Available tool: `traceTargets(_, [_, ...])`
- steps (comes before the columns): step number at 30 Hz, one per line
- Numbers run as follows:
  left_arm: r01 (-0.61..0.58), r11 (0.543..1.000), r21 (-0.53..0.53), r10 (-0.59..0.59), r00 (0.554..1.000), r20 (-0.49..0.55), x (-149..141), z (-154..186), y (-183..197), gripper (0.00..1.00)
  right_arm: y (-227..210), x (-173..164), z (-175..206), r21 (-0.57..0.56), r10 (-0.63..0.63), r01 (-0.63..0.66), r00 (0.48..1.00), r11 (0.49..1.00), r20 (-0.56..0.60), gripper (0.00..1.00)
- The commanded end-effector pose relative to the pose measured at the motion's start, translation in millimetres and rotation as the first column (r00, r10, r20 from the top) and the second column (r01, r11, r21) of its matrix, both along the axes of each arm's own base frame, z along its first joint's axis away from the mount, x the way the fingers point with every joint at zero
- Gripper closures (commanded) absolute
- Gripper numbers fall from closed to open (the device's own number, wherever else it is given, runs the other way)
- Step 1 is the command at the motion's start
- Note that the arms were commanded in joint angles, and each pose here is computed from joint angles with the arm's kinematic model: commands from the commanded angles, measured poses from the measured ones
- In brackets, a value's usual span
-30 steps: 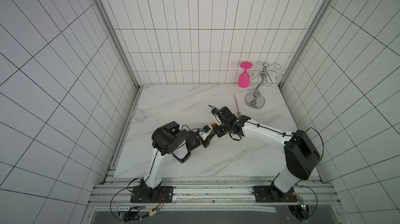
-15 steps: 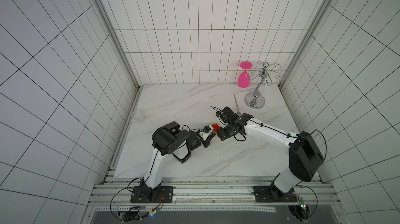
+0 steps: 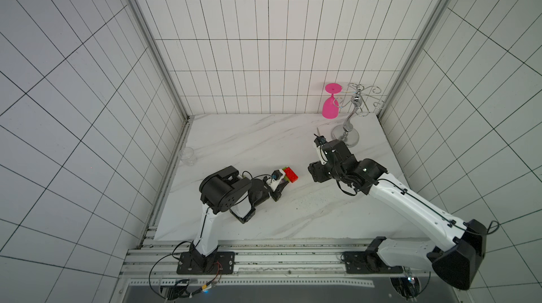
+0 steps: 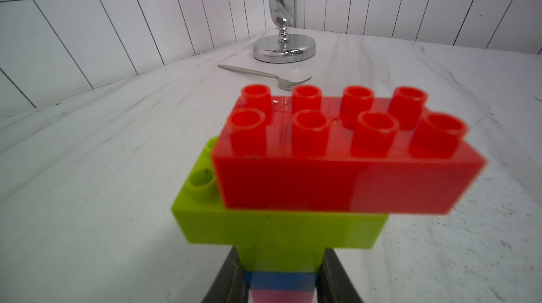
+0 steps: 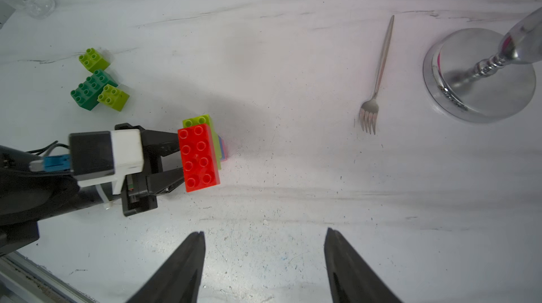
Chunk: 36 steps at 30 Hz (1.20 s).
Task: Assemble a spoon with lego
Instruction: Move the lego brick at the center of the board.
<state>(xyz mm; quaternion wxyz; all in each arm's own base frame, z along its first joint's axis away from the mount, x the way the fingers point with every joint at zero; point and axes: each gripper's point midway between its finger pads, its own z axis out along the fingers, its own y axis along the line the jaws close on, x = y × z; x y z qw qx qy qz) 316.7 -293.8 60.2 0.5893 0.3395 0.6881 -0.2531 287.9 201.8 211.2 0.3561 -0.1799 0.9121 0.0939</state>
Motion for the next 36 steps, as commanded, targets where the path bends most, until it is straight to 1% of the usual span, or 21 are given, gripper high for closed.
traceTargets(1, [-0.108,0.991,-0.076,0.11,0.993,0.031,6.4,36.5,22.9,1.0,8.4,15.8,-3.9,0.058,-0.026,0.023,0.999,0.998,0.047,0.33])
traceTargets(3, [-0.189,0.977,-0.102,0.193,0.981,0.029,6.2,50.6,43.6,1.0,18.5,23.6,-8.0,0.085,-0.011,0.006,0.998,0.996,0.058,0.33])
traceTargets(5, [-0.291,0.949,-0.117,0.295,0.955,0.021,5.9,64.9,68.4,1.0,29.8,33.1,-14.6,0.106,0.001,-0.008,0.998,0.994,0.062,0.34])
traceTargets(8, [-0.418,0.904,-0.091,0.421,0.907,0.007,0.3,77.4,101.1,1.0,46.1,46.9,-23.4,0.135,0.008,-0.016,0.999,0.991,0.054,0.34])
traceTargets(11, [-0.519,0.854,-0.018,0.519,0.855,-0.026,-6.6,84.0,129.9,1.0,66.5,58.0,-36.0,0.17,0.044,-0.05,0.998,0.984,0.037,0.34])
traceTargets(12, [-0.545,0.838,-0.024,0.544,0.838,-0.032,-9.6,87.2,139.1,1.0,73.6,60.5,-39.8,0.18,0.061,-0.065,0.998,0.982,0.029,0.34])
traceTargets(14, [-0.55,0.829,-0.096,0.55,0.835,-0.033,-19.4,100.7,152.0,1.0,91.3,64.9,-51.2,0.201,0.107,-0.106,0.994,0.974,0.003,0.34])
traceTargets(17, [-0.576,0.803,-0.15,0.575,0.816,-0.055,-30.1,111.3,166.0,1.0,118.1,68.6,-68.1,0.204,0.18,-0.175,0.984,0.963,-0.01,0.34])
traceTargets(22, [-0.62,0.744,-0.251,0.623,0.778,-0.074,-48.8,130.5,191.4,1.0,173.9,68.4,-97.4,0.218,0.326,-0.31,0.945,0.925,-0.038,0.34])
traceTargets(26, [-0.64,0.698,-0.32,0.648,0.755,-0.095,-65.4,137.6,210.2,1.0,214.8,66.7,-117.9,0.236,0.388,-0.363,0.919,0.901,-0.068,0.36])
traceTargets(28, [-0.637,0.692,-0.339,0.646,0.756,-0.102,-71.6,137.7,214.5,1.0,234.3,63.0,-125.8,0.233,0.41,-0.385,0.909,0.893,-0.07,0.37])
traceTargets(31, [-0.623,0.701,-0.347,0.629,0.769,-0.111,-77.6,131.7,214.7,1.0,261.4,54.6,-134.3,0.241,0.449,-0.422,0.891,0.874,-0.07,0.43])
traceTargets(34, [-0.625,0.702,-0.342,0.622,0.771,-0.132,-79.6,121.1,214.8,1.0,282.8,46.6,-139.7,0.255,0.482,-0.453,0.873,0.854,-0.066,0.45])
traceTargets(36, [-0.616,0.712,-0.338,0.612,0.78,-0.132,-80.2,118.5,212.5,1.0,293.8,42.0,-142.7,0.255,0.5,-0.471,0.864,0.844,-0.06,0.45])
